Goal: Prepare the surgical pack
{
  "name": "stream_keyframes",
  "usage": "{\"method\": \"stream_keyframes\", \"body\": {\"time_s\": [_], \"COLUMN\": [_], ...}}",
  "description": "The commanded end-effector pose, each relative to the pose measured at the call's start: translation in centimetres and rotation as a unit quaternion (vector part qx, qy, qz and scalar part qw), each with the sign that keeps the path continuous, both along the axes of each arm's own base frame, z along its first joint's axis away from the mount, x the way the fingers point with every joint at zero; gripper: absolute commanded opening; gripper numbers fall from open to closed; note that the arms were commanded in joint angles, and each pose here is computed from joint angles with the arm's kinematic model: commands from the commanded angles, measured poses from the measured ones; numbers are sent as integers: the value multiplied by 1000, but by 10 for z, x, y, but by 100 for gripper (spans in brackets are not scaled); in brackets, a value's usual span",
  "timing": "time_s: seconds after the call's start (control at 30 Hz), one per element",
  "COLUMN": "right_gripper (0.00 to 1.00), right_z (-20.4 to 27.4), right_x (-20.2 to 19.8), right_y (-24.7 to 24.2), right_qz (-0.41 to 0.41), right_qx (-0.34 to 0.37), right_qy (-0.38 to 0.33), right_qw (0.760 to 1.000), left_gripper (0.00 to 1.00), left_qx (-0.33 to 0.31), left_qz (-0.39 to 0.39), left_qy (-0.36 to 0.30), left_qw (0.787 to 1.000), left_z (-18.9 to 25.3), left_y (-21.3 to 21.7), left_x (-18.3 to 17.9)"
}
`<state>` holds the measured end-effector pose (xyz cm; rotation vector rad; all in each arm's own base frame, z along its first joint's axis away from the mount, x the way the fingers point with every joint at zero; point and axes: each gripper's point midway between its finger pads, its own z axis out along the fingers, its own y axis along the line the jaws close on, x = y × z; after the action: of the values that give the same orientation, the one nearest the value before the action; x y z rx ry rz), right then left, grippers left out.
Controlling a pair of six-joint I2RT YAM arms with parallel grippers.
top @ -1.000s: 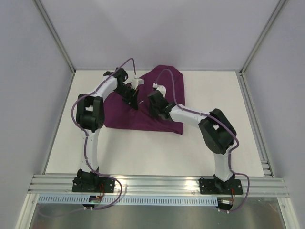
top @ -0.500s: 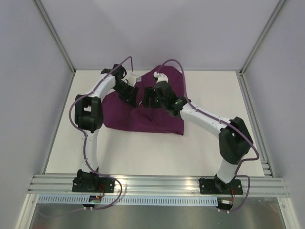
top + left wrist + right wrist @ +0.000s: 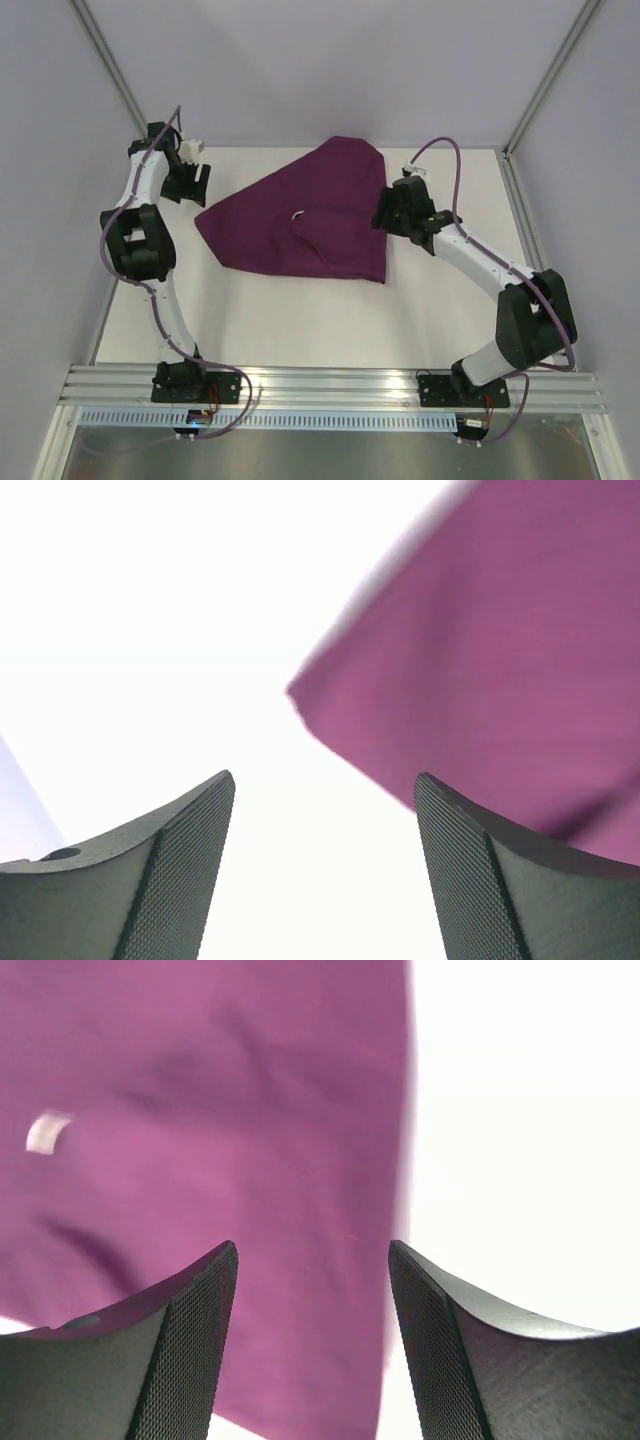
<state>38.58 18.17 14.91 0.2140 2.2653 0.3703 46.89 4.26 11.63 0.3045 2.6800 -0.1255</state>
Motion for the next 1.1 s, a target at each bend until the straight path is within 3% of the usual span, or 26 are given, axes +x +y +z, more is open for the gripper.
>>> {"method": "stream_keyframes", "body": {"time_s": [0.0, 0.1, 0.43, 0.5, 0.53, 0.6, 0.7, 0.77, 0.8, 0.93, 1.07], "right_gripper": [64, 63, 60, 60, 60, 60, 60, 59, 59, 60, 60], "right_z": [-9, -26, -64, -68, -71, -73, -78, -80, -80, -82, -91], "right_x": [-9, -11, -11, -12, -13, -14, -14, -12, -12, -10, -10], "right_y": [-8, -17, -23, -24, -24, -24, -24, -24, -24, -25, -23], "right_qz": [-10, -14, -13, -17, -18, -19, -21, -23, -23, -23, -18], "right_qx": [9, 4, 7, 9, 9, 9, 9, 12, 14, 20, 21], "right_qy": [16, 35, 78, 81, 83, 85, 92, 95, 95, 96, 107], "right_qw": [1000, 999, 997, 997, 996, 996, 996, 995, 995, 995, 994], "left_gripper": [82, 82, 68, 59, 50, 45, 29, 6, 0, 0, 0], "left_qx": [62, 71, 8, -13, -32, -47, -75, -95, -98, -123, -153], "left_qz": [36, 36, 24, 16, 14, 9, 1, -5, -6, -14, -47], "left_qy": [71, 104, 138, 135, 133, 129, 126, 127, 126, 113, 63], "left_qw": [995, 991, 990, 991, 990, 990, 989, 987, 987, 986, 985], "left_z": [-49, -73, -108, -107, -106, -104, -103, -102, -102, -89, -32], "left_y": [33, 40, 19, 11, 4, -1, -11, -20, -21, -31, -58], "left_x": [-11, -18, -16, -13, -11, -8, -5, -4, -3, -2, -5]}}
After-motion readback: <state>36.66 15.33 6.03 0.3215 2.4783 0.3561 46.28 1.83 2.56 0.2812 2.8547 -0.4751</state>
